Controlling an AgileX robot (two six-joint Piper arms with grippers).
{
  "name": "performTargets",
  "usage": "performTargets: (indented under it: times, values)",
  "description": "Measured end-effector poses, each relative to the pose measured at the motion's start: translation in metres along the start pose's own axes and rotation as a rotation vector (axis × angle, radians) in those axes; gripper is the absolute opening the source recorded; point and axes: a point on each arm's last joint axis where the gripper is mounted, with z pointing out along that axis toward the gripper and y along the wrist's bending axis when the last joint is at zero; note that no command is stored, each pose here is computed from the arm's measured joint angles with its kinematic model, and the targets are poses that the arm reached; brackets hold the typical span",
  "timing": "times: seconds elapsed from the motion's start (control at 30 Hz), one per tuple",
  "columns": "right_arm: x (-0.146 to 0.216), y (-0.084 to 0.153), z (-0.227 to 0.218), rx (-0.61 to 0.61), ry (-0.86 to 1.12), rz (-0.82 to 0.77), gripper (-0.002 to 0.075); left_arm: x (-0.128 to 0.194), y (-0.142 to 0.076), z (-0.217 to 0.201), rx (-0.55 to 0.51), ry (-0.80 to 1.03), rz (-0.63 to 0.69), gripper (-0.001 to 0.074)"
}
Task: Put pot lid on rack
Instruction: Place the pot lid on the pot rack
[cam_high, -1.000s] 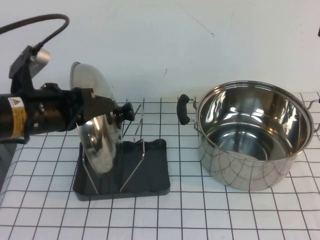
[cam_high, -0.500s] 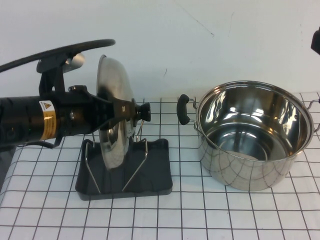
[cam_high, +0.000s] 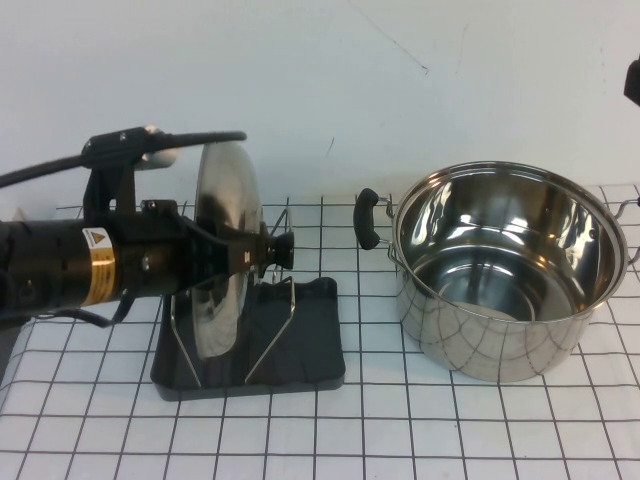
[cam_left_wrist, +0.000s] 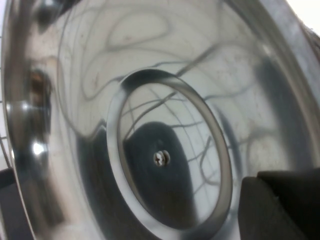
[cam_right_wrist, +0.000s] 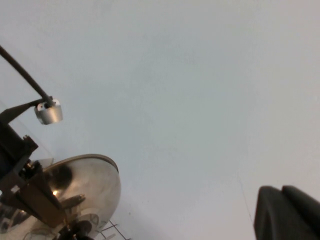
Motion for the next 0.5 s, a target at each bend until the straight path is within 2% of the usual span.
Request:
performTargets:
  times: [0.13,0.5]
  values:
    - [0.0,-0.001,0.0,0.01,0.002,-0.002,0.0,0.004,0.003,0.004,-0.004,0.016,0.03,0.0088]
    - [0.0,-0.001,0.0,0.011,0.002,-0.006,0.0,0.01,0.014,0.02,-0.002,0.06,0.003,0.0088]
